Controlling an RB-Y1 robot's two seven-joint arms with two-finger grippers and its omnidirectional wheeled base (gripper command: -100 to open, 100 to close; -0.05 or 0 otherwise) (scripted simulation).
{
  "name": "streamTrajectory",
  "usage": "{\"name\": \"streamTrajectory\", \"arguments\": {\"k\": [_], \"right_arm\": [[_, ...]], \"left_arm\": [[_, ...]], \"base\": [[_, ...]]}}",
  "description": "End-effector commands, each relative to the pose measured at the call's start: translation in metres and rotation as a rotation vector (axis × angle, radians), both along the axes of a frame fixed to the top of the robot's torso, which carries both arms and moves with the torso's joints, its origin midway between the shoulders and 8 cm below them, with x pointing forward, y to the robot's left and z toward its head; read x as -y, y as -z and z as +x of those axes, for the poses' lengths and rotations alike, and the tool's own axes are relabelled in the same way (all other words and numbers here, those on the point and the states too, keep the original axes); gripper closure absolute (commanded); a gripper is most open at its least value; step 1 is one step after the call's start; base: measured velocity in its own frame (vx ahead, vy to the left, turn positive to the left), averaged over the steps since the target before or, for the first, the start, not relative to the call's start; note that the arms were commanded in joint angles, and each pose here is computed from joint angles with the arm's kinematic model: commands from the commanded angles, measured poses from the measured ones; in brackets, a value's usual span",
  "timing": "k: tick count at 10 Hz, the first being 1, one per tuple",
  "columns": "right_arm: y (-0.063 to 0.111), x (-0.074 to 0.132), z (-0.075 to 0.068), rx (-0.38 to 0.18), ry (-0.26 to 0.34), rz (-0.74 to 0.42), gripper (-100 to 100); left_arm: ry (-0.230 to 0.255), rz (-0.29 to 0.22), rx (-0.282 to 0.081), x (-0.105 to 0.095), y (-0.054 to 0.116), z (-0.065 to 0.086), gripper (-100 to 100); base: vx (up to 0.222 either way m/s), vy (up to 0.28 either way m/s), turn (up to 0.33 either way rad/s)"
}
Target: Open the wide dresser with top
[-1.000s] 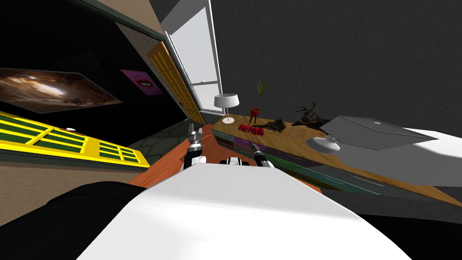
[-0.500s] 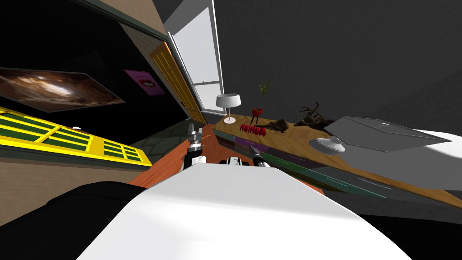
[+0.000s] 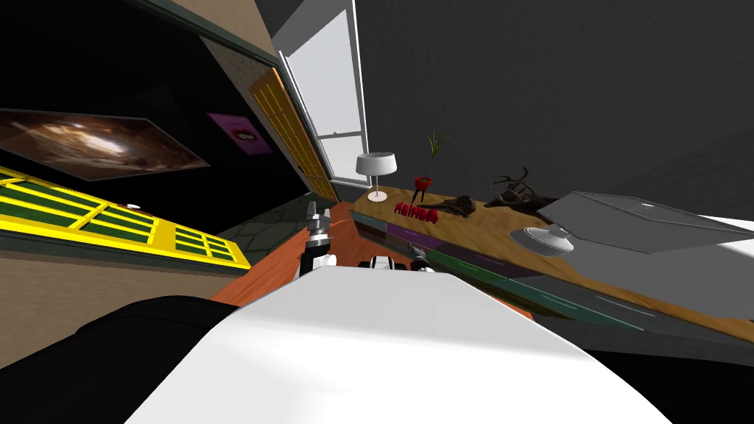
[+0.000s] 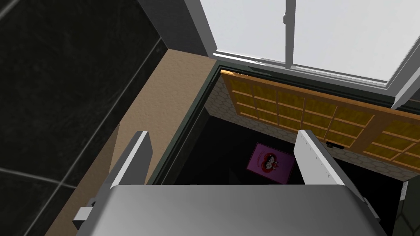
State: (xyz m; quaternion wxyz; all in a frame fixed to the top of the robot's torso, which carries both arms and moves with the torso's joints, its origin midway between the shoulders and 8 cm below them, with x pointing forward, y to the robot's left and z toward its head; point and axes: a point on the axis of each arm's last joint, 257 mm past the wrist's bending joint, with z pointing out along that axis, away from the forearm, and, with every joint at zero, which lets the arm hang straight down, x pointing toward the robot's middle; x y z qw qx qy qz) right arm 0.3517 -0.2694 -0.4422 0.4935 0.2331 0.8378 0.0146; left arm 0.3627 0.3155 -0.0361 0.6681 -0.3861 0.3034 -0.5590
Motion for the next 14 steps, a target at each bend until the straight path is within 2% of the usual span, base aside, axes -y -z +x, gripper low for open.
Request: {"name": "streamTrajectory", "arguments": {"k": [1,2,5,6,7,8,9,10,13,14], "right_arm": [[0.019,0.012,-0.016,-0.065,0.01,-0.101,-100],[0.03,0.015,-0.025,-0.102,0.007,-0.151,-100],[0.046,0.033,-0.044,-0.168,0.014,-0.282,-100],[0.057,0.037,-0.055,-0.207,-0.003,-0.347,-100],[0.055,0.043,-0.057,-0.211,0.012,-0.373,-100],[0.064,0.047,-0.067,-0.247,-0.008,-0.437,-100],[0.061,0.053,-0.068,-0.249,0.006,-0.463,-100],[0.067,0.056,-0.077,-0.277,-0.012,-0.523,-100],[0.067,0.07,-0.088,-0.307,-0.012,-0.642,-100],[0.069,0.074,-0.094,-0.327,-0.032,-0.709,-100]], "left_arm": [[0.0,0.0,0.0,0.0,0.0,0.0,0],[0.0,0.0,0.0,0.0,0.0,0.0,0],[0.0,0.0,0.0,0.0,0.0,0.0,0],[0.0,0.0,0.0,0.0,0.0,0.0,0],[0.0,0.0,0.0,0.0,0.0,0.0,0],[0.0,0.0,0.0,0.0,0.0,0.0,0],[0.0,0.0,0.0,0.0,0.0,0.0,0],[0.0,0.0,0.0,0.0,0.0,0.0,0],[0.0,0.0,0.0,0.0,0.0,0.0,0],[0.0,0.0,0.0,0.0,0.0,0.0,0]], "base": [[0.011,0.035,0.027],[0.019,0.047,0.049],[0.02,0.038,0.043],[0.03,0.04,0.067],[0.026,0.032,0.032],[0.029,0.029,0.064],[0.028,0.029,0.039],[0.037,0.028,0.067],[0.036,0.027,0.051],[0.041,0.02,0.089]]}}
